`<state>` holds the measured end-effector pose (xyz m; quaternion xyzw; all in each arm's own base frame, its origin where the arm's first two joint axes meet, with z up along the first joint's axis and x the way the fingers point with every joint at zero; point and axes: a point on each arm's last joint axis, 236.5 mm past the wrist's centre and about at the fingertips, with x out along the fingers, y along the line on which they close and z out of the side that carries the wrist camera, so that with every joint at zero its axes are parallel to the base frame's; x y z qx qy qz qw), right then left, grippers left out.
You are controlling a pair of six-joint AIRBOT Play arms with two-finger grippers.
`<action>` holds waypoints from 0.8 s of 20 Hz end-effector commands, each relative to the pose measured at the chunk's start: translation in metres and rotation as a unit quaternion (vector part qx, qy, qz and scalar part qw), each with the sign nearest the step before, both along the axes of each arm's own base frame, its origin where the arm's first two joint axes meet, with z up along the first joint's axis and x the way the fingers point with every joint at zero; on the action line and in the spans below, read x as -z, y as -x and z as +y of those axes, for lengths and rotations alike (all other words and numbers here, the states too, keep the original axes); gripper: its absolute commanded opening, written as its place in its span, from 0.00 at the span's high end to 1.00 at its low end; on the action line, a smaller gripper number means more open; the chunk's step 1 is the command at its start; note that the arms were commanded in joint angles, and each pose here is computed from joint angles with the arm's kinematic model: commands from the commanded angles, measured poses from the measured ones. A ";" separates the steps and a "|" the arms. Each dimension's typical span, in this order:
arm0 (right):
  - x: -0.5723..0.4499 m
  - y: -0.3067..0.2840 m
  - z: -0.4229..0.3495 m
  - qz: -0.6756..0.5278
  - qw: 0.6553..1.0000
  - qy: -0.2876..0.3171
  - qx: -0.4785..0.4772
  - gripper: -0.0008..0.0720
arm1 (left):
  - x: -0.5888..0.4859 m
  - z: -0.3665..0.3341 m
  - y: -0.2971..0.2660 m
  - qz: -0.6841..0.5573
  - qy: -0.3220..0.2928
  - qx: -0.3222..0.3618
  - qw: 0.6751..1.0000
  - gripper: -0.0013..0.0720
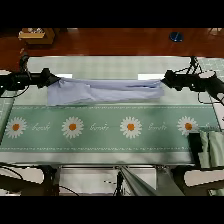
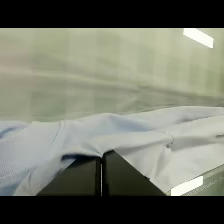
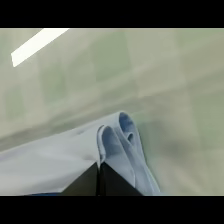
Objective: Fold the shirts.
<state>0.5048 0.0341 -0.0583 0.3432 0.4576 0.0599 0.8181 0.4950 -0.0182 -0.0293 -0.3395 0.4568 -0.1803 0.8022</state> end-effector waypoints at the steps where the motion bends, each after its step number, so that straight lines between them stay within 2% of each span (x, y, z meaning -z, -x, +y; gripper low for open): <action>1: 0.018 0.005 0.007 0.013 0.999 0.030 -0.026 0.96 | 0.013 0.007 -0.003 0.011 0.007 -0.007 1.000 0.87; 2: 0.016 0.004 0.005 0.011 0.999 0.030 -0.024 0.92 | 0.012 0.012 -0.003 0.017 0.012 -0.018 1.000 0.64; 3: 0.011 0.003 -0.001 0.006 0.999 0.031 -0.018 0.71 | 0.009 0.017 -0.002 0.026 0.023 -0.029 0.999 0.37; 4: 0.003 0.003 -0.010 0.001 0.999 0.030 -0.011 0.56 | 0.004 0.024 0.000 0.031 0.034 -0.034 0.998 0.24; 5: -0.007 0.005 -0.022 -0.005 0.999 0.031 -0.004 0.49 | -0.005 0.031 0.003 0.033 0.045 -0.029 0.998 0.24; 7: -0.023 0.015 -0.048 -0.002 1.000 0.029 0.006 0.48 | -0.022 0.045 0.014 0.042 0.072 -0.021 0.996 0.24; 8: -0.023 0.026 -0.058 0.015 1.000 0.020 0.008 0.42 | -0.029 0.050 0.019 0.052 0.087 -0.022 0.995 0.25; 9: -0.016 0.040 -0.064 0.048 0.999 -0.004 0.011 0.28 | -0.034 0.054 0.024 0.056 0.095 -0.020 0.994 0.27; 11: 0.000 0.062 -0.057 0.101 0.994 -0.049 -0.007 0.20 | -0.038 0.053 0.028 0.056 0.097 -0.014 0.994 0.28; 14: 0.014 0.058 -0.024 0.118 0.985 -0.121 -0.019 0.19 | -0.039 0.036 0.027 0.057 0.096 0.004 0.994 0.28; 16: 0.022 0.045 -0.001 0.113 0.983 -0.143 -0.014 0.20 | -0.039 0.021 0.026 0.058 0.095 0.019 0.994 0.28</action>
